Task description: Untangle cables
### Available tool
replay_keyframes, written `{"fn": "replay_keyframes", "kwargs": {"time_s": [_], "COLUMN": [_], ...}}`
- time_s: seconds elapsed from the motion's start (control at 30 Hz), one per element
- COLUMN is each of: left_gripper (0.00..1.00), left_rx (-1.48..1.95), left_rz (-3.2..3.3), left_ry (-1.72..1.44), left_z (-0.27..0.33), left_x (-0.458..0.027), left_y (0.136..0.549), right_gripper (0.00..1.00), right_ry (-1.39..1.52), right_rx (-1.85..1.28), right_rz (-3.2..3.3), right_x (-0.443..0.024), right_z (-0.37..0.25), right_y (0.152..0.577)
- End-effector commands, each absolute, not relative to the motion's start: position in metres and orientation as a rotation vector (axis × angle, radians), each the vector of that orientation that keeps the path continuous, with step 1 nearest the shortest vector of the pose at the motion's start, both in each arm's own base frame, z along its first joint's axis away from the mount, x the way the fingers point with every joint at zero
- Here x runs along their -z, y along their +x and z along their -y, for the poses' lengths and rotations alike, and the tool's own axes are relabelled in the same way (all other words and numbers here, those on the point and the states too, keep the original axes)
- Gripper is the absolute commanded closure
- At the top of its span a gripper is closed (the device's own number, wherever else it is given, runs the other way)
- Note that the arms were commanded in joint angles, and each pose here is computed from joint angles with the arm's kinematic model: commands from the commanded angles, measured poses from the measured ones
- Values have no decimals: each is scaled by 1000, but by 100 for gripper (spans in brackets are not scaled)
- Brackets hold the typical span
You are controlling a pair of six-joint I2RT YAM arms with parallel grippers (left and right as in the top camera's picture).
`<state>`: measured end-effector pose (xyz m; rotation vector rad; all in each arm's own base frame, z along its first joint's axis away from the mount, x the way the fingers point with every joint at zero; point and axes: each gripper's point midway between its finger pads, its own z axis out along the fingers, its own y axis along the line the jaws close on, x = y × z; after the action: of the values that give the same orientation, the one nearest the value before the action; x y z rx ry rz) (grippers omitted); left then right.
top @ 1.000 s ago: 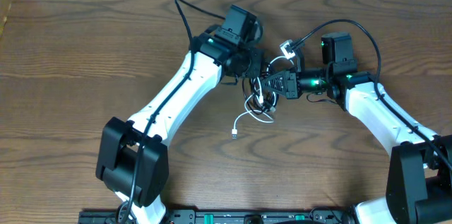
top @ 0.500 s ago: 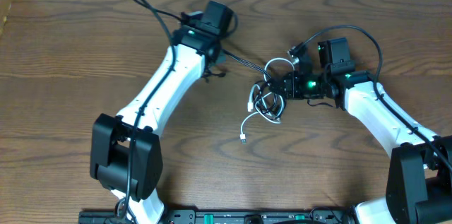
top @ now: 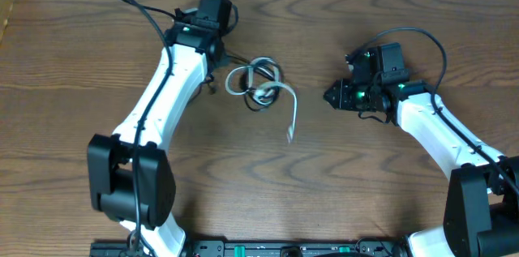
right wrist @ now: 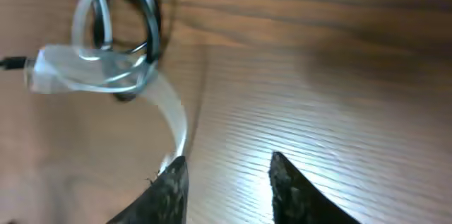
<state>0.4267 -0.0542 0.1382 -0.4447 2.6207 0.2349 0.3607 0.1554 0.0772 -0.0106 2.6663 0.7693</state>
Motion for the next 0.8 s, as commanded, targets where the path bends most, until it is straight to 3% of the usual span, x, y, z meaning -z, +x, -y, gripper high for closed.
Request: {"fn": "replay_keyframes", "kwargs": {"time_s": [0.0, 0.27, 0.77], "left_gripper": [93, 93, 92], "left_rx": [112, 526, 1055], "left_rz": [-2649, -2592, -2314], "left_ry": [-119, 70, 134], "left_z": [102, 155, 207], "left_x": [-177, -219, -315], "left_y": [414, 391, 371], "right_gripper": [62, 51, 43], "right_ry": [-194, -291, -459], "right_rx": [-940, -1045, -1014], "right_rz": [-2546, -2435, -2348], "right_x": [-117, -150, -150], "right_z": [-178, -195, -217], "right_y": [366, 376, 380]}}
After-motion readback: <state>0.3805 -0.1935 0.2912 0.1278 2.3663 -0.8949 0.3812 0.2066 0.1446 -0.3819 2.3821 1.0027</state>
